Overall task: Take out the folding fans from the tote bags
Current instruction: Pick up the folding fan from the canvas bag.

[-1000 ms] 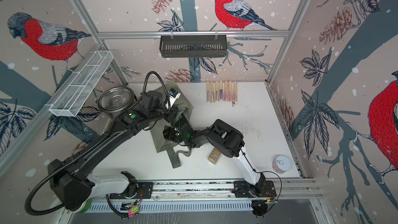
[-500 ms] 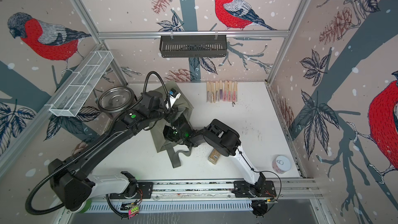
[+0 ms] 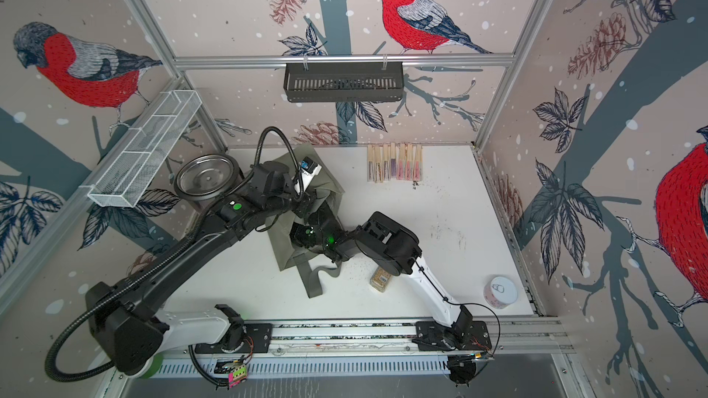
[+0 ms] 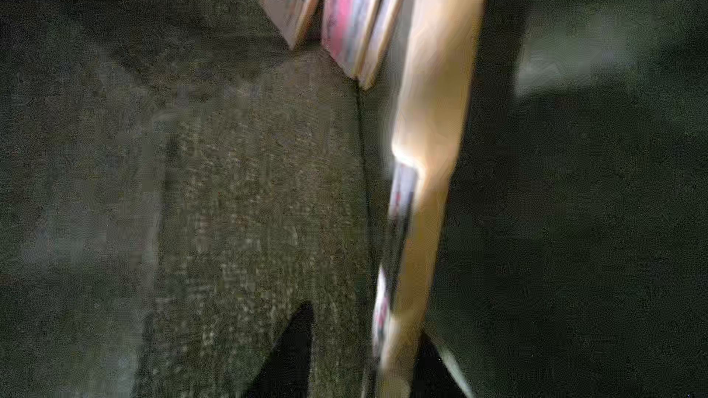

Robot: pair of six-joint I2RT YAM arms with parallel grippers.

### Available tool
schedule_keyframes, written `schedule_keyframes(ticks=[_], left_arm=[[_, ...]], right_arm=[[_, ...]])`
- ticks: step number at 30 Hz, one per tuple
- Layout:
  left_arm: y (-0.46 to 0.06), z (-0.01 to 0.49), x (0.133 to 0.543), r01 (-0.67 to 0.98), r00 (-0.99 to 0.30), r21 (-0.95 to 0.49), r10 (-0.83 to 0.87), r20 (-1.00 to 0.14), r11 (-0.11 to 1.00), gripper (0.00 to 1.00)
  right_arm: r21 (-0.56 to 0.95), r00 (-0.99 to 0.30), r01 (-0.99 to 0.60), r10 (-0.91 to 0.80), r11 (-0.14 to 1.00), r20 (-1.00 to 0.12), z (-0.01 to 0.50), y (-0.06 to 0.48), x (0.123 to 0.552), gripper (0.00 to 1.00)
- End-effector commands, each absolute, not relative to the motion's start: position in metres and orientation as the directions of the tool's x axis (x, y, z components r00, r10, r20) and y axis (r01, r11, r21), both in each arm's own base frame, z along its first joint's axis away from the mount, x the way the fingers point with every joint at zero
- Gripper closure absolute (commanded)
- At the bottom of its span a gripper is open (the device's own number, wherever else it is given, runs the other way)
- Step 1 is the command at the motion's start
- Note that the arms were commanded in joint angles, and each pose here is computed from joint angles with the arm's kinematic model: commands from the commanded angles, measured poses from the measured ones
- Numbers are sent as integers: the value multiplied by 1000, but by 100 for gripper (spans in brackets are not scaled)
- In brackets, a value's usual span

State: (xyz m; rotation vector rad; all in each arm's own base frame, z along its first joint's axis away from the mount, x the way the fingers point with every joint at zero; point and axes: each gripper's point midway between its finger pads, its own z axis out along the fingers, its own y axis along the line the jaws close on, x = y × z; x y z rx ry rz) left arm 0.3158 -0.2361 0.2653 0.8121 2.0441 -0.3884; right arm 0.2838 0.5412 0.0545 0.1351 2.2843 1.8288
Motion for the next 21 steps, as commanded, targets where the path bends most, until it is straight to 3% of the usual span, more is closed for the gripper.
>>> schedule_keyframes(ticks=[1, 6, 15, 21], left_arm=[[-240, 275, 320, 678, -363, 39, 382, -850, 734, 100], [-241, 274, 320, 681, -365, 39, 385, -848, 731, 100], [-240, 275, 319, 679, -366, 40, 384, -848, 733, 100], [-240, 276, 319, 677, -361, 43, 382, -851, 734, 100]], right_arm=[[985, -968, -43, 237, 170, -83, 58, 544, 289, 63], [982, -969, -32, 236, 186, -76, 48, 548, 295, 67], [983, -973, -74, 206, 166, -108, 67, 535, 288, 89], [971, -974, -105, 177, 214, -145, 75, 515, 275, 91]])
